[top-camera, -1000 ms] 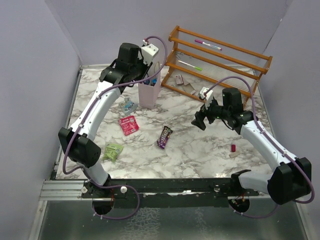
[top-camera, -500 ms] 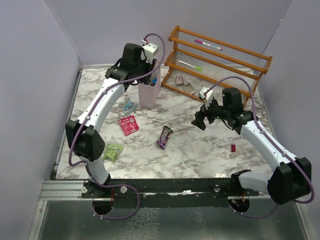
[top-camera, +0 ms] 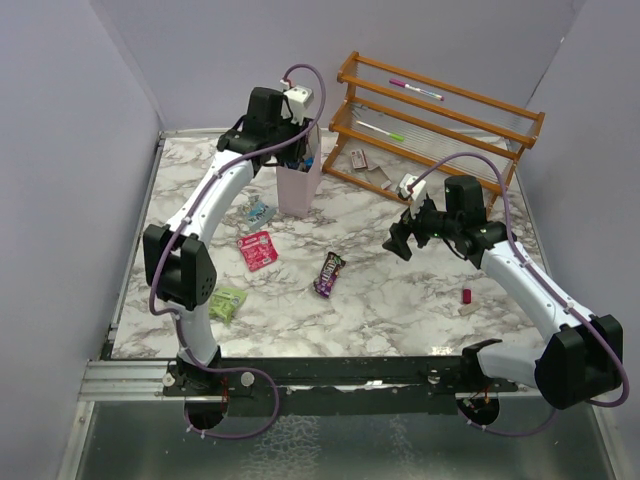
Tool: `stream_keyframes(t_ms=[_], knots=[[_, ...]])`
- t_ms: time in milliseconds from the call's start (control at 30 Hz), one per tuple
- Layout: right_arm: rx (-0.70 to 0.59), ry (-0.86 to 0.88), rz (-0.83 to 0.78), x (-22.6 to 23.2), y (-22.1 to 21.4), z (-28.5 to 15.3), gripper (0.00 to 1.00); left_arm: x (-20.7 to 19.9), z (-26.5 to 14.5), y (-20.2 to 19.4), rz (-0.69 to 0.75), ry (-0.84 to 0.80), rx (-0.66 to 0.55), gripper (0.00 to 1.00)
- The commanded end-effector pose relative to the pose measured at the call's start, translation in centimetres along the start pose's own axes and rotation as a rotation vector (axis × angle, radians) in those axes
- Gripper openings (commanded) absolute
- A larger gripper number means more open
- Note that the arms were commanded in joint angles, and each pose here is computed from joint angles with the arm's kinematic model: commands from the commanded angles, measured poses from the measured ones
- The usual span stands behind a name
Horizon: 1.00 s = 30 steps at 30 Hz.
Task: Place the snacks into the paper bag
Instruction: Place the snack in the paper bag.
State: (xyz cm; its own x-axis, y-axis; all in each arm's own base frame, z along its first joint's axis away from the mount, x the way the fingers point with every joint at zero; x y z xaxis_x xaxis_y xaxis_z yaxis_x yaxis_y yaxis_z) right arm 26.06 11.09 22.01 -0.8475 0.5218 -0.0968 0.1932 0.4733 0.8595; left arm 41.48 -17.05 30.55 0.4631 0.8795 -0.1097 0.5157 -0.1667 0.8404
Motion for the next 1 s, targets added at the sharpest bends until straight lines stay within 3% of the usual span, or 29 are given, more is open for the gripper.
stream_keyframes(t_ms=[0, 200, 500, 967], knots=[[-0.006, -0.015, -0.015, -0.2, 0.1, -0.2, 0.97, -0.6, 0.7, 1.1, -0.011, -0.063, -0.039, 0.31], [-0.006, -0.015, -0.016, -0.2, 0.1, -0.2, 0.97, -0.2, 1.6, 0.4, -0.001, -0.047, -0.013, 0.34], [-0.008, -0.014, -0.017, -0.1, 0.1, -0.3, 0.97, -0.2, 0.6, 1.0, 0.035, -0.038, -0.032, 0.56], [-0.006, -0.015, -0.017, -0.2, 0.1, -0.2, 0.97, -1.1, -4.3, 1.1, 0.145, -0.092, -0.087, 0.66]])
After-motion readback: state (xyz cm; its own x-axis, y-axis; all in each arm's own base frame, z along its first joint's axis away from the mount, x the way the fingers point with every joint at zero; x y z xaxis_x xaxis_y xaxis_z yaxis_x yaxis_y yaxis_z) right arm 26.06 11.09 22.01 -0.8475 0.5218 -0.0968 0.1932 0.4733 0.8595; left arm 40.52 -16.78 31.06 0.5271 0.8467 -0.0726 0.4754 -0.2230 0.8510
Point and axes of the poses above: each gripper's point midway between its finger pads, its own z axis out along the fingers, its own x axis along the line the jaws close on, y = z × x, the point moved 9 cm from there along -z, back along the fingers, and after that the axes turned 3 degrees about -z, right-handed, at the moved point
